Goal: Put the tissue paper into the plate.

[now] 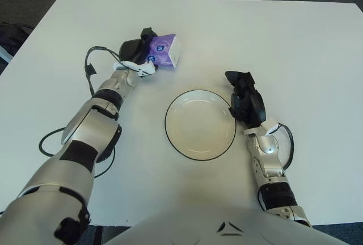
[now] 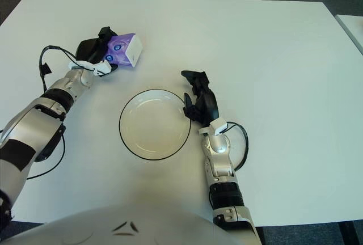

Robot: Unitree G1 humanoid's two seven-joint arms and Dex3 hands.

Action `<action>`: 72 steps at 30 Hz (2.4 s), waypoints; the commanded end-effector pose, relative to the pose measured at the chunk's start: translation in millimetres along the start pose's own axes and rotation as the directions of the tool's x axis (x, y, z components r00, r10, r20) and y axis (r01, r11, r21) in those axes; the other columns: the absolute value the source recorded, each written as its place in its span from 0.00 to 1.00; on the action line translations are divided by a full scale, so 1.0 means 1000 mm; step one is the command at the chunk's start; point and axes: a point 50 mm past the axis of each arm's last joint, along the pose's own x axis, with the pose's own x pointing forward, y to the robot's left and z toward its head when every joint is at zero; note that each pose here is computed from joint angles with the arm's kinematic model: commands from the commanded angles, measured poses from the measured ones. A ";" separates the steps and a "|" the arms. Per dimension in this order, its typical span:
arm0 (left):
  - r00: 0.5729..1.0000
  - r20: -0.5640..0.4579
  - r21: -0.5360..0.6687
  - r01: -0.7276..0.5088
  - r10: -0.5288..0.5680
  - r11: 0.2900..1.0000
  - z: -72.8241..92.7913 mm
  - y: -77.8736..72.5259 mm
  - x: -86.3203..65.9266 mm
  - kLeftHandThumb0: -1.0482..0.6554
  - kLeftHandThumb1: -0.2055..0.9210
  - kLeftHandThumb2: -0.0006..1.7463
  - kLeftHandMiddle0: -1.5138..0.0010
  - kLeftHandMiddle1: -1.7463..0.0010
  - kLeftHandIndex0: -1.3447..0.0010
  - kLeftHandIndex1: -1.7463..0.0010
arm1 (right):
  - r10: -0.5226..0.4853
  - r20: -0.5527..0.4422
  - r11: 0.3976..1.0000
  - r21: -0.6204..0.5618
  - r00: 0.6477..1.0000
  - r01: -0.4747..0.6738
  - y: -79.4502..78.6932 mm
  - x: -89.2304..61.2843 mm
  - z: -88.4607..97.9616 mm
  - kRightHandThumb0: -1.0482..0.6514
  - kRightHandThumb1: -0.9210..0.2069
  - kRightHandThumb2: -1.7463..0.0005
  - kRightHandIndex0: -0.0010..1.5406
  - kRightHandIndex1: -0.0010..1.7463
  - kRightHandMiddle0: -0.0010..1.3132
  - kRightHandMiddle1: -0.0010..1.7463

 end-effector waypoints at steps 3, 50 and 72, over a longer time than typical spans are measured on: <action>0.939 -0.204 -0.056 0.272 -0.278 0.961 -0.043 -0.064 -0.068 0.61 0.12 0.99 0.41 0.00 0.46 0.04 | -0.062 -0.454 0.997 0.014 0.889 0.077 -0.011 -0.089 -0.070 0.24 0.00 0.63 0.23 0.31 0.08 0.65; 0.965 -0.253 -0.625 -0.212 0.062 0.751 -0.018 0.016 0.000 0.61 0.24 0.92 0.46 0.03 0.58 0.00 | -0.045 -0.458 0.997 0.038 0.888 0.070 -0.006 -0.087 -0.075 0.24 0.00 0.66 0.24 0.33 0.09 0.66; 0.979 -0.052 -0.708 -0.175 0.197 0.684 0.012 0.050 0.020 0.61 0.22 0.93 0.44 0.04 0.56 0.00 | -0.037 -0.480 0.996 0.057 0.876 0.073 -0.003 -0.089 -0.078 0.23 0.01 0.67 0.22 0.32 0.06 0.66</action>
